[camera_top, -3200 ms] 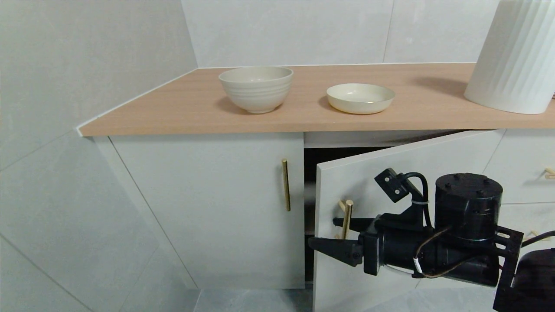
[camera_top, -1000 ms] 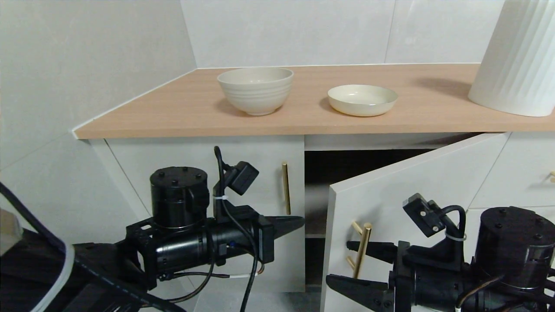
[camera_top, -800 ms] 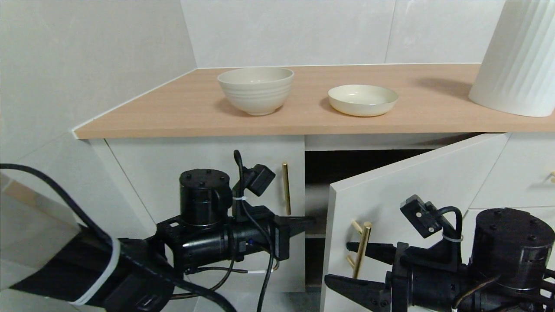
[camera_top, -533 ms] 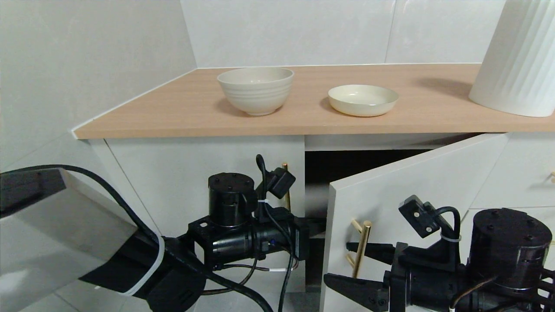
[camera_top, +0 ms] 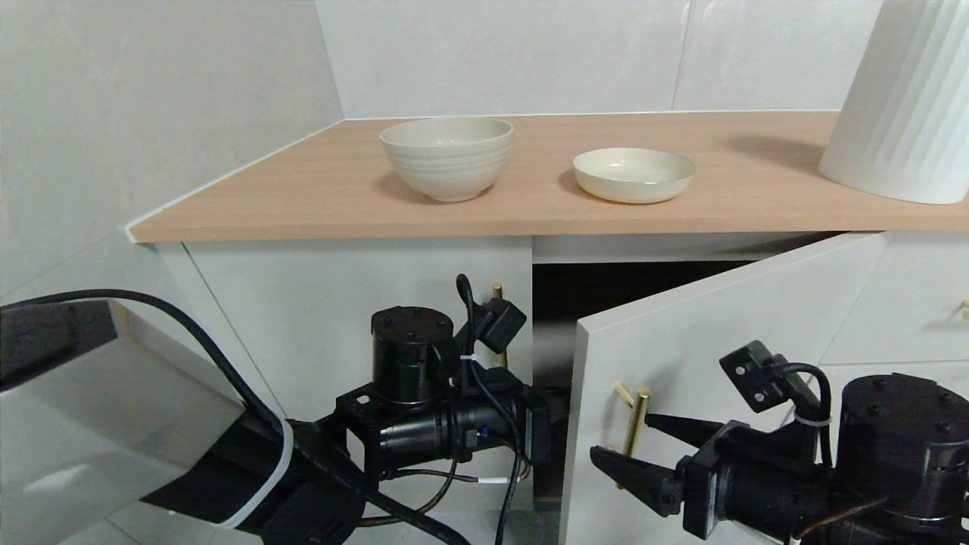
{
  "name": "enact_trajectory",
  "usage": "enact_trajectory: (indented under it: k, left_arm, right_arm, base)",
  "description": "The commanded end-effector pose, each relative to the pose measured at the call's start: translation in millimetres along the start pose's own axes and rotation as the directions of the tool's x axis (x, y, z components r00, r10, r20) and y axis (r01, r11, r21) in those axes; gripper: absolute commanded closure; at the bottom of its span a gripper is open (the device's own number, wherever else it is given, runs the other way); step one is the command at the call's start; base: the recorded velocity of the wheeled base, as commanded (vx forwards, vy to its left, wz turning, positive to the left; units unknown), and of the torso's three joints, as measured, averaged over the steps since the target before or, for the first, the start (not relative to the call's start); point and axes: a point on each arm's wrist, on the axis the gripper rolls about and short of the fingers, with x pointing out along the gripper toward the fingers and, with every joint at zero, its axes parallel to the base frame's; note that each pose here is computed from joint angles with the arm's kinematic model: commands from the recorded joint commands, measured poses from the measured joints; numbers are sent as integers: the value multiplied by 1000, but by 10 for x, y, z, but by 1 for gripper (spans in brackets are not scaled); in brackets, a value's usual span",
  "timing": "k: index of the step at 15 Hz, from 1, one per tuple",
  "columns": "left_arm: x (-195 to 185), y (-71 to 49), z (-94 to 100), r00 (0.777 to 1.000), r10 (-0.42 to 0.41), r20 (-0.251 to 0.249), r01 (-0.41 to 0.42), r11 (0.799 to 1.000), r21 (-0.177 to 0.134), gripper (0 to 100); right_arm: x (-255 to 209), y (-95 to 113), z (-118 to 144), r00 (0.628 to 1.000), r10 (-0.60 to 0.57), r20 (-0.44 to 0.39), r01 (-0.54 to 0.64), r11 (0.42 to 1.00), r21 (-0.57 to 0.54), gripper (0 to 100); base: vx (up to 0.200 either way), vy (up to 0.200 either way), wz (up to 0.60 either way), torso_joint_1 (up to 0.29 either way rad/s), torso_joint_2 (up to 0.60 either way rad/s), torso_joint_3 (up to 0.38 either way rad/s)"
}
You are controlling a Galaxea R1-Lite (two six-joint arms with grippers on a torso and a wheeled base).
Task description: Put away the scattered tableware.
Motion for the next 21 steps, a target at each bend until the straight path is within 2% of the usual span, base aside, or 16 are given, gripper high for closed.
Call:
enact_trajectory:
  k: [1, 3, 5, 8, 10, 13, 18, 19, 20, 21]
  left_arm:
    - [-32, -53, 41, 1000, -23, 6, 23, 1000, -14, 100]
    - [-57, -76, 61, 999, -30, 12, 31, 999, -42, 100]
    - [-55, -73, 57, 999, -30, 11, 30, 999, -46, 100]
    - [-47, -72, 48, 1000, -30, 8, 31, 998, -47, 100]
    - [-50, -75, 52, 999, -31, 9, 31, 998, -48, 100]
    - [-11, -46, 17, 1000, -28, -3, 28, 998, -54, 100]
    - [162, -3, 38, 999, -39, 2, 39, 998, -48, 100]
    - [177, 0, 54, 999, -40, 5, 41, 998, -50, 100]
    - [202, -21, 116, 999, -46, 13, 47, 997, -69, 100]
    - [215, -60, 131, 999, -54, 8, 54, 996, -68, 100]
  right_arm:
    - [-175, 9, 32, 999, -26, 41, 28, 999, -39, 0]
    - [-282, -13, -6, 995, -83, 50, 87, 993, -76, 0]
    - [-409, -20, -3, 987, -141, 78, 147, 986, -81, 0]
    - [-595, 22, 88, 988, -143, 53, 147, 986, -82, 0]
    - [-750, 64, 170, 991, -126, 32, 129, 988, -84, 0]
    - [-1033, 141, 254, 998, 10, -56, -14, 997, -77, 0]
    - [-1052, 141, 259, 998, 22, -55, -26, 997, -76, 0]
    - [-1061, 143, 263, 998, 25, -51, -29, 997, -78, 0]
    - [-1092, 148, 271, 999, 28, -41, -31, 996, -79, 0]
    - [-1102, 150, 275, 999, 30, -37, -33, 996, -79, 0]
  base:
    - [0, 0, 0, 0, 0, 0]
    - [0, 0, 0, 0, 0, 0]
    - [0, 0, 0, 0, 0, 0]
    - [0, 0, 0, 0, 0, 0]
    - [0, 0, 0, 0, 0, 0]
    - [0, 0, 0, 0, 0, 0]
    - [-40, 0, 0, 0, 0, 0]
    - [0, 0, 0, 0, 0, 0]
    - [0, 0, 0, 0, 0, 0]
    - [0, 0, 0, 0, 0, 0]
